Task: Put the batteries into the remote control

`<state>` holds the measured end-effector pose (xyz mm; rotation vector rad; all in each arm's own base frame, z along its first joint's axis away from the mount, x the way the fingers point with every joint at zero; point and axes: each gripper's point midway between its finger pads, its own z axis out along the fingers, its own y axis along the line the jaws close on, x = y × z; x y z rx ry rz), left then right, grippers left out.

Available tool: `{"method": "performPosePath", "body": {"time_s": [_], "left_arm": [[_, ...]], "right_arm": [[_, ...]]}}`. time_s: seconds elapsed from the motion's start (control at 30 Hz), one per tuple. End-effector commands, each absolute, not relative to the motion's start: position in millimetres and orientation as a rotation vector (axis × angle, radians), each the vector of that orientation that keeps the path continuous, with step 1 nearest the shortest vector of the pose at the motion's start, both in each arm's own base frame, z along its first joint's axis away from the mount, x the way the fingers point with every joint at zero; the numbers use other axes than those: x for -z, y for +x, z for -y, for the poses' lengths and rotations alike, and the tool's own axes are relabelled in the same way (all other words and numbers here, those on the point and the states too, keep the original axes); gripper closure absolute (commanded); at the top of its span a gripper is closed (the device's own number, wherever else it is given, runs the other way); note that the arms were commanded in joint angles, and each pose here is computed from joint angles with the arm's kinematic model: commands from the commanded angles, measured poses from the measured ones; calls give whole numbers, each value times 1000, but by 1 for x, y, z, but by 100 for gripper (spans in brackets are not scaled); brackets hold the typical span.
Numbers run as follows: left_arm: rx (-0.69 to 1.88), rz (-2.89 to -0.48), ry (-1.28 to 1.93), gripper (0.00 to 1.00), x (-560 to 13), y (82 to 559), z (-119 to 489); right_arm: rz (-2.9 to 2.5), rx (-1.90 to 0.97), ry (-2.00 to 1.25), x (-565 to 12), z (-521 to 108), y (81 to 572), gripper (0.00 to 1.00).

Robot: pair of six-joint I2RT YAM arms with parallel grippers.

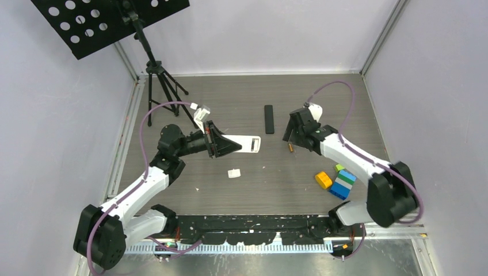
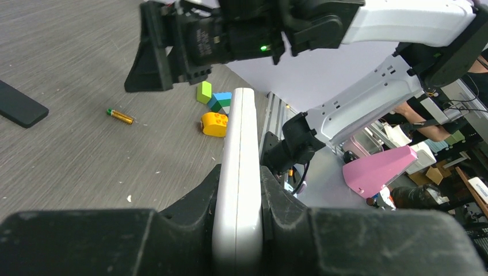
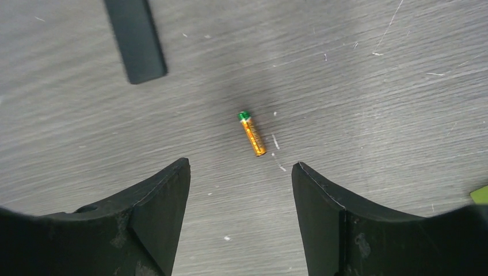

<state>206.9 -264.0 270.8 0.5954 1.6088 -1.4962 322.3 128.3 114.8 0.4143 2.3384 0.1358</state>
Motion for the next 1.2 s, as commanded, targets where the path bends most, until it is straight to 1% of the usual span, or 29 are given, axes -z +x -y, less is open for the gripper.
{"method": "performPosePath", "body": {"time_s": [0.0, 0.1, 0.27, 0.47, 0.53, 0.63, 0.77, 0.9, 1.0, 1.17], "left_arm": [[1483, -1553, 627, 100, -285, 207, 264], [1493, -1564, 619, 100, -283, 208, 265], [1513, -1578, 613, 100, -281, 209, 267], [1514, -1574, 612, 100, -283, 209, 267], [1514, -1578, 612, 100, -282, 209, 267], [1513, -1579, 614, 100, -284, 209, 267], [1509, -1581, 611, 100, -285, 209, 266], [1508, -1585, 608, 100, -284, 209, 266], [1509, -1588, 603, 100, -284, 210, 266], [1508, -1589, 600, 100, -284, 210, 266]], "right_arm": [[-2413, -53, 330, -90, -127, 338, 30], [-2494, -67, 288, -67, -138, 343, 31], [-2552, -47, 264, -44, -144, 352, 38], [-2573, -30, 206, -33, -144, 361, 38], [-2596, -38, 180, -27, -145, 363, 40], [-2628, -73, 98, -20, -151, 362, 43], [-2650, -179, -3, -18, -166, 359, 44], [-2678, -277, -44, -18, -179, 352, 49], [-2703, -372, -83, -18, -190, 343, 50], [-2727, -415, -106, -18, -193, 332, 50]]}}
